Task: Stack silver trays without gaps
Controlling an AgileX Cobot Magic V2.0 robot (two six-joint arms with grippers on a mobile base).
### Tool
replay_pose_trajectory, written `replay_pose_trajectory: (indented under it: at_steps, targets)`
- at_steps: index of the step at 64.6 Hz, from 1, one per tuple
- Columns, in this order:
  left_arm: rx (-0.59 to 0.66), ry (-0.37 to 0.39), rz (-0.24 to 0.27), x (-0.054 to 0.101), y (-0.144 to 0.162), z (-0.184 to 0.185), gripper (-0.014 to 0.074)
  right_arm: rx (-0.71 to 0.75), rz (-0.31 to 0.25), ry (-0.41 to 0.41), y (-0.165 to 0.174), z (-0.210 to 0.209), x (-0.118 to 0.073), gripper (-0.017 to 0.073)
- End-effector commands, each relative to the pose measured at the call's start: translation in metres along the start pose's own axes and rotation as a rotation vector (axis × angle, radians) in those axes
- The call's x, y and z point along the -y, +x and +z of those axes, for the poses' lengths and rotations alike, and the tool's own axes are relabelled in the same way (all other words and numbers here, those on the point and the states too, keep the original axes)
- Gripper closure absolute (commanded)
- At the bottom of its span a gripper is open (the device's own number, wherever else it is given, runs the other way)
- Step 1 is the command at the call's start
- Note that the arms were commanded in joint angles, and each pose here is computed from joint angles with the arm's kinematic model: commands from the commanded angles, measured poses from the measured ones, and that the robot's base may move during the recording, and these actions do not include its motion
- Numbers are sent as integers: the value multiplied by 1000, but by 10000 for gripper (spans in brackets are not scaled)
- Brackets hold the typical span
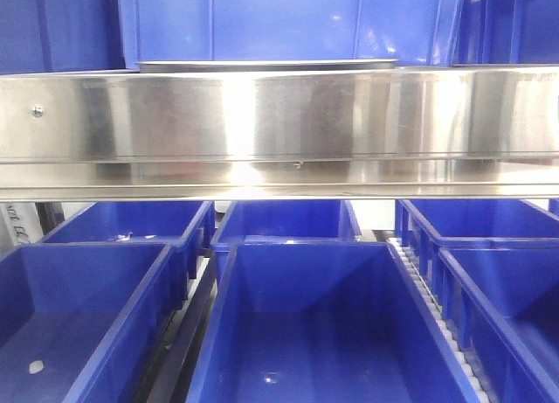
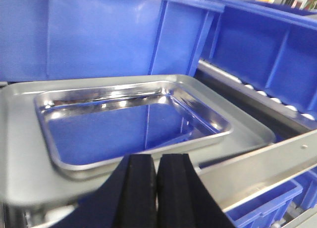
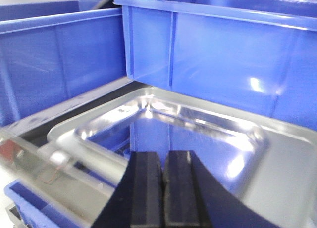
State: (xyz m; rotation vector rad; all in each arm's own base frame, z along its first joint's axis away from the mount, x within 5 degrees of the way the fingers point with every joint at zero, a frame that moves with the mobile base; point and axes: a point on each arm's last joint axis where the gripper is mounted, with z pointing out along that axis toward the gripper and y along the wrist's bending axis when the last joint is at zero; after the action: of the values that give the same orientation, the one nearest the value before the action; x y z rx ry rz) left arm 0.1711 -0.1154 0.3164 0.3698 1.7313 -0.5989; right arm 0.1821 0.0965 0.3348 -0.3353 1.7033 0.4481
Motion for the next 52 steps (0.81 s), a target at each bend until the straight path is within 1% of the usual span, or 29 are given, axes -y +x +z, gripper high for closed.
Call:
replay_pose_trajectory:
  at_steps: [1,11,19,26,38,52]
  targets:
    - [40,13,10,1,2,-18,598,40,-20,-8,3,-17,0,640]
    - [42,-24,9,-3,11,-48,598,100,-21,-9,8,-49,0,640]
    - [59,-65,8,-5,9,-72,598,131,-20,15,4,-71,2,640]
    - [92,-79,5,-6,6,-88,598,166,-20,20,2,-86,2,640]
    - [168,-70,4,-4,1,-108,598,221,-20,9,-3,-95,1,640]
    - [188,-66,4,-4,-1,-112,598,232,-21,3,-4,-96,0,640]
